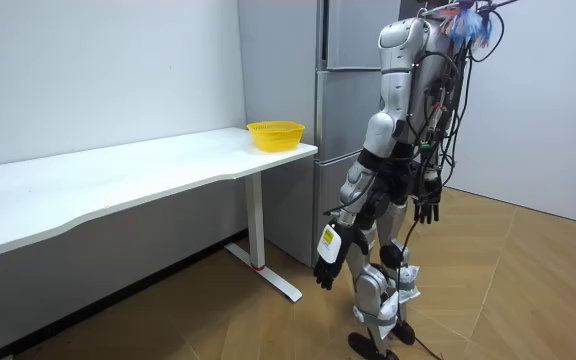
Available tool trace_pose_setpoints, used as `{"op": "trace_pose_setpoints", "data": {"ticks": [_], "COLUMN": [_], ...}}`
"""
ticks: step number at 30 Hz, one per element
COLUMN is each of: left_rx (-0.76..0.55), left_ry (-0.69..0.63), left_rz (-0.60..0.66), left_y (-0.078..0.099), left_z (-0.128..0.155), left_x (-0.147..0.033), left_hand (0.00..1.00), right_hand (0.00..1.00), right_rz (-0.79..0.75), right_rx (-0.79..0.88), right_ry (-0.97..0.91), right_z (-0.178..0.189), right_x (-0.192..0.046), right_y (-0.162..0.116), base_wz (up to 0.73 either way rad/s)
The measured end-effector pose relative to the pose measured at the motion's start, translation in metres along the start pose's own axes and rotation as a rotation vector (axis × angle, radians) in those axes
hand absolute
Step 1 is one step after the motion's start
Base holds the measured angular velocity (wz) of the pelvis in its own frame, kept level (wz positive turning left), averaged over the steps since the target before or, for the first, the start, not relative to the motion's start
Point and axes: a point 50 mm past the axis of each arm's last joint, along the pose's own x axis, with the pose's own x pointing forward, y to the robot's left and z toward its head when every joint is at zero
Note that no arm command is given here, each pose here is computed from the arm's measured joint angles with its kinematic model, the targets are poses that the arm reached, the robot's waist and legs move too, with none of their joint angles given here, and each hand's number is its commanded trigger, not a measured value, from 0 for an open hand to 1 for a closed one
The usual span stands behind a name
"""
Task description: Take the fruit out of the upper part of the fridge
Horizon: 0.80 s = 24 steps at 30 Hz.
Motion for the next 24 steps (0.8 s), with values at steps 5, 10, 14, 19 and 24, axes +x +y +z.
{"op": "trace_pose_setpoints", "data": {"ticks": [5,10,14,19,24], "left_rx": [0.0,-0.004,-0.006,-0.006,-0.027], "left_ry": [0.0,0.001,0.003,0.003,-0.002], "left_rz": [-0.002,-0.004,-0.008,-0.008,-0.008], "left_y": [-0.0005,-0.0008,-0.0012,-0.0012,-0.0007], "left_z": [-0.0007,-0.0008,-0.0012,-0.0014,0.0008], "left_x": [0.0001,0.0002,0.0002,0.0002,0.0003], "left_hand": [0.0,0.0,0.0,0.0,0.0], "right_hand": [0.0,0.0,0.0,0.0,0.0], "right_rz": [-0.005,-0.014,-0.027,-0.041,-0.047], "right_rx": [-0.002,-0.004,-0.009,-0.025,-0.037], "right_ry": [-0.014,-0.018,-0.022,-0.026,-0.037], "right_z": [0.0007,0.0019,0.0031,0.0039,0.0071], "right_x": [0.0001,0.0,-0.0002,-0.0003,-0.0007], "right_y": [0.0,-0.0009,-0.0019,-0.0028,-0.004], "base_wz": [0.0,0.0,0.0,0.0,0.0]}}
